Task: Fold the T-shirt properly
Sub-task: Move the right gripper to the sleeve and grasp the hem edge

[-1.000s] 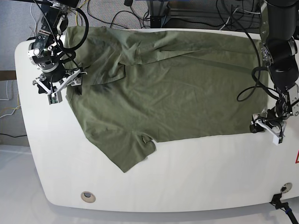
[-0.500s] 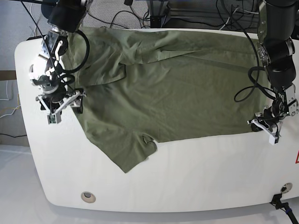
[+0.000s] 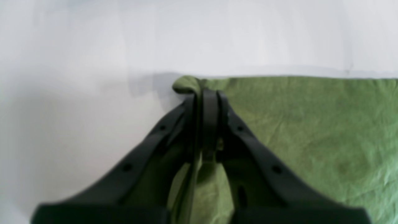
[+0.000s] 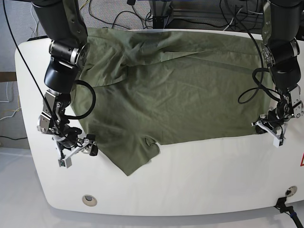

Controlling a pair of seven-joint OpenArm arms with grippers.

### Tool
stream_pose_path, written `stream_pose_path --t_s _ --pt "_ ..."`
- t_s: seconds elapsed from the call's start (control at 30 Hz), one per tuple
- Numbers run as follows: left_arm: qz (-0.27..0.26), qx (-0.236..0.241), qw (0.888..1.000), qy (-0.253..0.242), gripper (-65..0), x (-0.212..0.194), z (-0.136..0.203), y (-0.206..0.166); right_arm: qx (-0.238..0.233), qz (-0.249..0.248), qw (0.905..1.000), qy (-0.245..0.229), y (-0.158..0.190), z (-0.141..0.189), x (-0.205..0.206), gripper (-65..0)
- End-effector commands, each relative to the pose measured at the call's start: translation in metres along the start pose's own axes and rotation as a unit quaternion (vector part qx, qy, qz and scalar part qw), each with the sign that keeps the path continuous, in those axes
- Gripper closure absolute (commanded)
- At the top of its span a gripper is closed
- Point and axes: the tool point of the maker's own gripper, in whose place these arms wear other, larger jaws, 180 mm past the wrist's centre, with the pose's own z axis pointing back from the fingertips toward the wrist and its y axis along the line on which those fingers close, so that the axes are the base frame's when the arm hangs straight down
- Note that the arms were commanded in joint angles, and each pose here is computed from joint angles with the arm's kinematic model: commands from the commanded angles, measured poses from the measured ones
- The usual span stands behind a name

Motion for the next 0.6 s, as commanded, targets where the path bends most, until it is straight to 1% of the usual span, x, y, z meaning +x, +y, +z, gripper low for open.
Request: stream_pose_path --t_s 0.0,0.1,0.23,0.43,0.5,0.57 --pt "-0.006 0.006 1.000 -0.022 0.0 0.022 0.006 0.006 0.011 0.005 0.9997 -0.022 0.002 -0.008 0.016 -47.3" --pt "-0.006 0.006 1.000 -0.022 0.0 0.022 0.006 0.006 0.022 -0.012 0.9995 -0.016 0.008 -0.023 0.003 -47.3" --pt "-0.006 0.005 1.000 -0.020 0.0 0.021 0.006 0.006 0.025 -0.027 0.9991 -0.019 0.008 -0.030 -0.010 -47.3" --pt "-0.006 0.005 1.000 -0.020 0.0 0.021 0.006 0.006 0.034 -0.010 0.9994 0.000 0.020 -0.036 -0.023 -47.1" --pt "-0.006 0.005 1.000 -0.020 0.0 0.021 0.006 0.006 0.044 -0.011 0.9990 0.001 0.032 -0.040 -0.025 -47.1" --pt "-0.005 0.006 1.000 -0.013 0.0 0.012 0.006 0.008 0.049 -0.011 0.9987 0.000 0.038 -0.042 -0.025 -46.8"
